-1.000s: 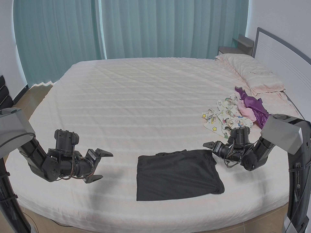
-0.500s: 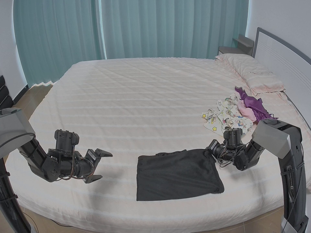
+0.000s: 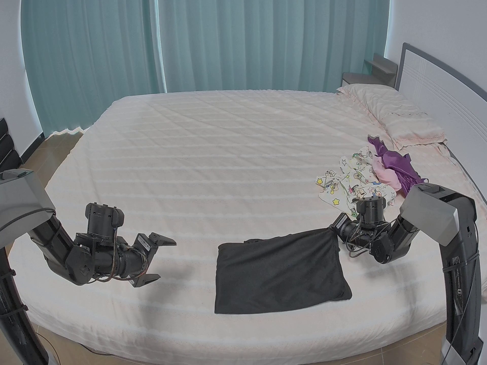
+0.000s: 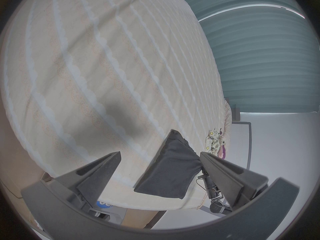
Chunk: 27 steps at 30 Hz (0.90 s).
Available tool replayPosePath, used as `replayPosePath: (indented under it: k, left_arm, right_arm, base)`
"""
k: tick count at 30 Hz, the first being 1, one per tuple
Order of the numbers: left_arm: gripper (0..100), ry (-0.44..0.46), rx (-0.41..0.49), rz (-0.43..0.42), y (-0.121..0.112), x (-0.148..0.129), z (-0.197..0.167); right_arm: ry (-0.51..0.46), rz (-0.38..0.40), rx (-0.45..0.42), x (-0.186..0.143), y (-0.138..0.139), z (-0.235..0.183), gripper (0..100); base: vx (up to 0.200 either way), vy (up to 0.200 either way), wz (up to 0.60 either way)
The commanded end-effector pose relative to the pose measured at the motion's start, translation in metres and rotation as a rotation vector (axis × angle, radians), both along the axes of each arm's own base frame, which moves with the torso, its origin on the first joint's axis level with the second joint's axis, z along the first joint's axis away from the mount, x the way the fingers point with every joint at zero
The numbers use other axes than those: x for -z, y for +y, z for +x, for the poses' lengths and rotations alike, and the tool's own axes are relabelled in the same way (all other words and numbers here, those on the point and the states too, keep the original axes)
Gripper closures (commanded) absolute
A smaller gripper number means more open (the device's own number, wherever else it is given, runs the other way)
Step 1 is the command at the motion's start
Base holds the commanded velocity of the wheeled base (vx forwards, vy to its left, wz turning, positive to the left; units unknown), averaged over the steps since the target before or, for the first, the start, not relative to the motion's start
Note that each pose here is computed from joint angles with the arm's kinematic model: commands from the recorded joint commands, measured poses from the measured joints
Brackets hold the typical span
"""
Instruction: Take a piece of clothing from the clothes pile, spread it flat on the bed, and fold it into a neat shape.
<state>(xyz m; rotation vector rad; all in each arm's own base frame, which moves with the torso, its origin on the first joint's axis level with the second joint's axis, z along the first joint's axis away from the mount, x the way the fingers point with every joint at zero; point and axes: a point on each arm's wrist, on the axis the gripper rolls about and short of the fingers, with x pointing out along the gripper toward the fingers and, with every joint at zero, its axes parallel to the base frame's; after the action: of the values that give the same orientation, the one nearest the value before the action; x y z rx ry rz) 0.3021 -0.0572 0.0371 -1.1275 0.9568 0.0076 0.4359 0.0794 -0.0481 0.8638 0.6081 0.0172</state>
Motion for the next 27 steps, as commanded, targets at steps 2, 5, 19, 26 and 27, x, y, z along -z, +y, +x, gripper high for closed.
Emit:
replayPosePath:
  k: [2, 5, 19, 26, 27]
  left_arm:
    - [0, 0.001, 0.000, 0.000, 0.000, 0.000, 0.000]
    - [0, 0.001, 0.000, 0.000, 0.000, 0.000, 0.000]
    - [0, 0.002, 0.001, -0.003, 0.000, 0.000, 0.000]
    - [0, 0.002, 0.007, 0.001, 0.000, 0.001, 0.000]
    - [0, 0.002, 0.006, 0.000, 0.000, 0.001, 0.001]
  right_arm:
    - [0.005, -0.003, -0.005, 0.001, 0.001, -0.001, 0]
    - [0.010, -0.004, -0.004, 0.000, 0.001, -0.003, 0]
    - [0.056, -0.156, -0.179, -0.006, -0.019, -0.062, 0]
    - [0.064, -0.181, -0.246, 0.006, -0.017, -0.075, 0]
    - [0.065, -0.189, -0.254, 0.007, -0.017, -0.076, 0]
  base:
    - [0.000, 0.000, 0.00]
    - [0.000, 0.000, 0.00]
    - [0.000, 0.000, 0.00]
    - [0.000, 0.000, 0.00]
    - [0.000, 0.000, 0.00]
